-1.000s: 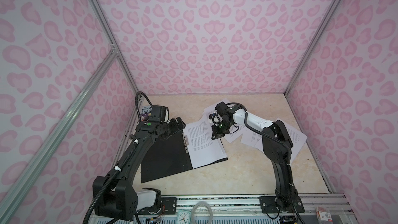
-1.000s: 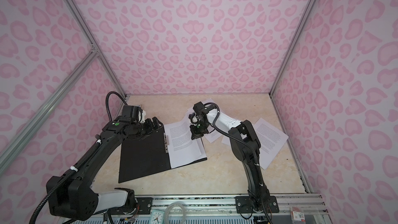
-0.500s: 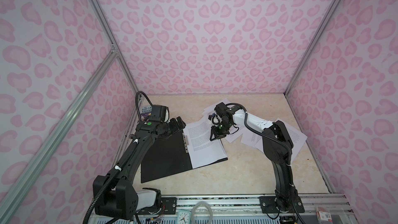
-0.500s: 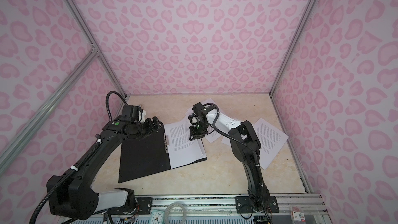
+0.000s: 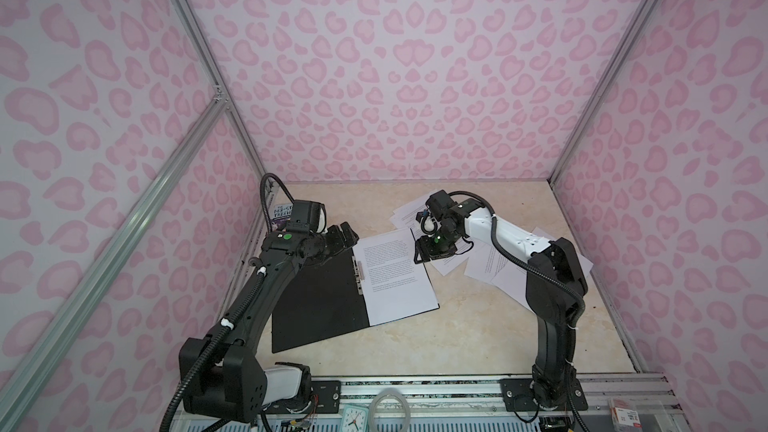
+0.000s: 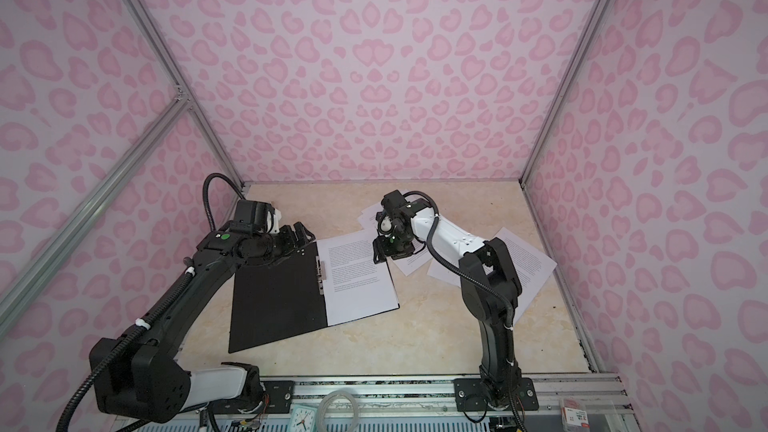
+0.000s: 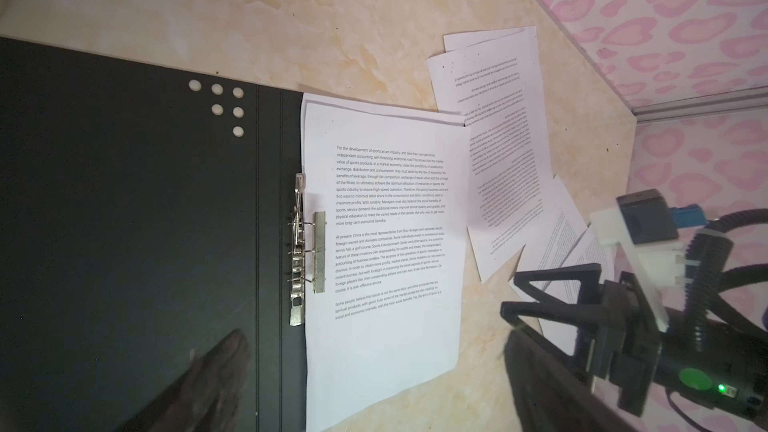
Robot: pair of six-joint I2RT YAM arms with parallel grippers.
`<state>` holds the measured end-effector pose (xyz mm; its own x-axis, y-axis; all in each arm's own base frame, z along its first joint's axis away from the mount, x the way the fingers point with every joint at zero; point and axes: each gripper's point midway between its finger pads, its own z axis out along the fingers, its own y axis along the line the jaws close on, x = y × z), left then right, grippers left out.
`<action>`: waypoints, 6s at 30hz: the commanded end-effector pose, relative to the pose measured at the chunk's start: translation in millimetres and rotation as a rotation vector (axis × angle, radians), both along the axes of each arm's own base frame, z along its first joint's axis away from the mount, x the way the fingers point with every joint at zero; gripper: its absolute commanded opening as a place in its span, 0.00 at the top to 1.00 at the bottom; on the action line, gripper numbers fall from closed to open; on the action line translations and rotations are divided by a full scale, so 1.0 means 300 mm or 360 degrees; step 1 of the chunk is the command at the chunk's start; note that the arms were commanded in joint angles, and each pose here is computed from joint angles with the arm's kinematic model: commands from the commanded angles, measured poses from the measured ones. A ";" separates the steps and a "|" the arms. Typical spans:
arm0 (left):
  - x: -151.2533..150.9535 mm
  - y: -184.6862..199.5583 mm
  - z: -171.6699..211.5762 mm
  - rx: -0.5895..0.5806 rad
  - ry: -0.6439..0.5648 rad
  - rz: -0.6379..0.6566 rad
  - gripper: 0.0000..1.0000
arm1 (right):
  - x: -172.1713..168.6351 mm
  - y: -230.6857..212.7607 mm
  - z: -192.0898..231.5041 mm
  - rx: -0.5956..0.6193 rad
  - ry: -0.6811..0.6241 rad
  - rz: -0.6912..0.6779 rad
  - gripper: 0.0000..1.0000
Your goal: Put the files into the folder
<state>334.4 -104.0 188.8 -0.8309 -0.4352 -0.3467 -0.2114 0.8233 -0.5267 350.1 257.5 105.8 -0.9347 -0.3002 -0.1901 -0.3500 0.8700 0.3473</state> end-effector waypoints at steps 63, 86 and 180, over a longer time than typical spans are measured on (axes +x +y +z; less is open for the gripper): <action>-0.026 -0.059 0.008 -0.0085 0.0040 -0.0058 0.03 | 0.375 -0.503 -0.177 0.0719 0.0017 -0.0982 0.45; -0.013 -0.094 0.073 -0.0222 -0.0006 -0.0050 0.03 | 0.396 -0.456 -0.149 0.0682 -0.0162 -0.1027 0.97; -0.181 -0.542 0.523 0.0265 -0.1568 -0.1869 0.89 | -0.257 0.100 0.905 -0.0071 -0.1905 0.1224 1.00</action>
